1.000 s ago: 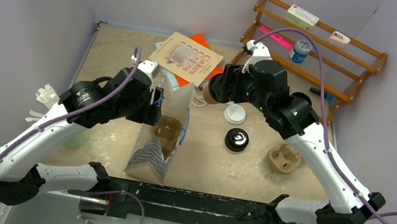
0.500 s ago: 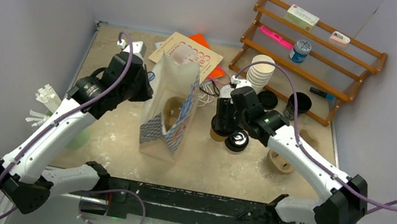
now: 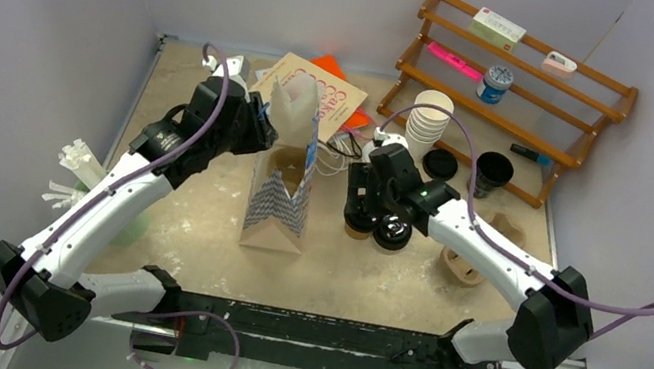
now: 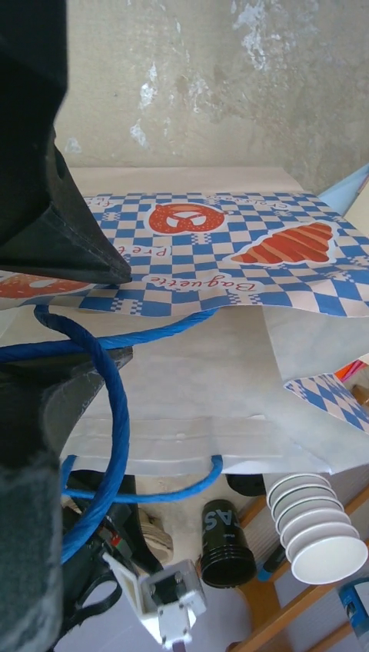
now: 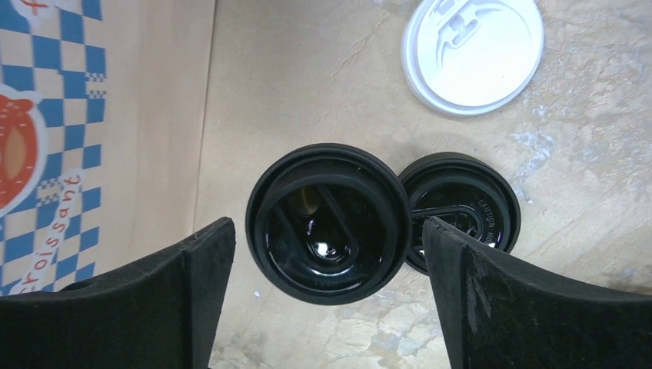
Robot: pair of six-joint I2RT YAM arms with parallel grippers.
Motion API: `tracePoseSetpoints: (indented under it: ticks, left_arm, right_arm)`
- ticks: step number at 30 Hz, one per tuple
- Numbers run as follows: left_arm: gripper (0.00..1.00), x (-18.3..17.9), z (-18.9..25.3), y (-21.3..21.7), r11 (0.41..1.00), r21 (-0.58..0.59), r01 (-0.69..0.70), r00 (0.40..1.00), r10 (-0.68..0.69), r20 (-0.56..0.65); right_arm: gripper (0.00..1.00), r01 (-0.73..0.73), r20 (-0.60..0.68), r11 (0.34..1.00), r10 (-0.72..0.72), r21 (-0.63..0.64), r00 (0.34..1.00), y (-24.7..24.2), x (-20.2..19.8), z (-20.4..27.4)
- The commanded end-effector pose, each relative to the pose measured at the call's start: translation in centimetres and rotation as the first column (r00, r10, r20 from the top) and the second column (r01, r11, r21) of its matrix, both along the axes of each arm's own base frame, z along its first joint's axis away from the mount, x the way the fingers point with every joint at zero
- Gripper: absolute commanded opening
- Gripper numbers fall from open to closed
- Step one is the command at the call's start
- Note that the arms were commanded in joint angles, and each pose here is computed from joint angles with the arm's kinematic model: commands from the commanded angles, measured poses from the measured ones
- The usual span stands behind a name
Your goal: Pack the takeout coffee
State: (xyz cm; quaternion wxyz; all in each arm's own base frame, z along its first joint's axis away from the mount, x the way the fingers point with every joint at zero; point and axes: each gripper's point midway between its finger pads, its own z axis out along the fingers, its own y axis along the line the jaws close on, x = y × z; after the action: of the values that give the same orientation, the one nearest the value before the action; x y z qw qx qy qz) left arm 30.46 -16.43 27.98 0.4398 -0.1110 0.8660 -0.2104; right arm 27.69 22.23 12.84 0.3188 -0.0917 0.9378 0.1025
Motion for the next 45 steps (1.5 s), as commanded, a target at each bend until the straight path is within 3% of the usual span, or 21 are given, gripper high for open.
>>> tracePoseSetpoints:
  ticks: [1,4,6,12,15,23,26,30,35,38,40,45]
  left_arm:
    - [0.43,-0.5,0.4,1.1,1.000,0.007,-0.021,0.999,0.021,0.043]
    - [0.64,-1.0,0.4,1.9,0.999,0.032,-0.035,0.998,0.034,0.043]
    - [0.67,-1.2,0.6,2.1,0.998,0.055,-0.029,0.999,0.027,0.042]
    - [0.68,-1.9,0.6,2.3,0.996,0.089,0.007,1.000,-0.008,0.015]
    - [0.68,-2.3,0.5,2.1,0.996,0.084,0.025,1.000,-0.026,0.011]
    - [0.67,-2.9,0.0,1.4,0.995,0.068,0.073,0.997,-0.072,-0.013]
    - [0.67,-3.2,-0.2,1.0,0.993,0.056,0.100,0.995,-0.099,-0.030]
    - [0.68,-4.1,0.0,0.7,0.990,0.045,0.135,0.990,-0.132,-0.048]
    - [0.71,-6.0,-0.8,0.4,0.973,0.061,0.223,0.968,-0.214,-0.127]
    - [0.72,-7.3,-2.4,1.1,0.963,0.097,0.253,0.953,-0.231,-0.199]
    - [0.72,-8.2,-3.4,1.1,0.953,0.097,0.287,0.937,-0.258,-0.236]
    - [0.73,-10.3,-4.6,1.0,0.926,0.089,0.368,0.890,-0.322,-0.323]
  right_arm:
    - [0.96,-0.002,0.095,0.998,-0.004,0.070,0.995,0.6,0.9,5.1]
    - [0.98,-0.005,0.134,0.997,-0.006,0.083,0.991,0.7,1.4,7.9]
    - [0.98,-0.023,0.164,0.993,0.003,0.117,0.986,1.3,1.6,10.2]
    - [0.92,-0.121,0.291,0.960,0.045,0.251,0.956,4.2,3.1,19.5]
    - [0.90,-0.187,0.303,0.935,0.092,0.301,0.949,6.6,3.7,21.8]
    - [0.86,-0.278,0.236,0.883,0.198,0.379,0.951,12.9,5.6,21.6]
    - [0.81,-0.262,0.215,0.898,0.195,0.354,0.957,14.6,6.7,20.2]
    - [0.66,-0.208,0.194,0.928,0.152,0.310,0.969,15.2,8.7,17.9]
    - [0.24,-0.162,0.206,0.944,0.104,0.287,0.973,15.6,10.6,16.6]
    - [0.05,-0.147,0.230,0.940,0.076,0.308,0.970,15.8,11.2,17.2]
    - [0.00,-0.131,0.244,0.940,0.054,0.315,0.968,15.7,11.5,17.6]
    - [0.00,-0.104,0.266,0.940,0.014,0.325,0.964,15.6,12.3,17.8]
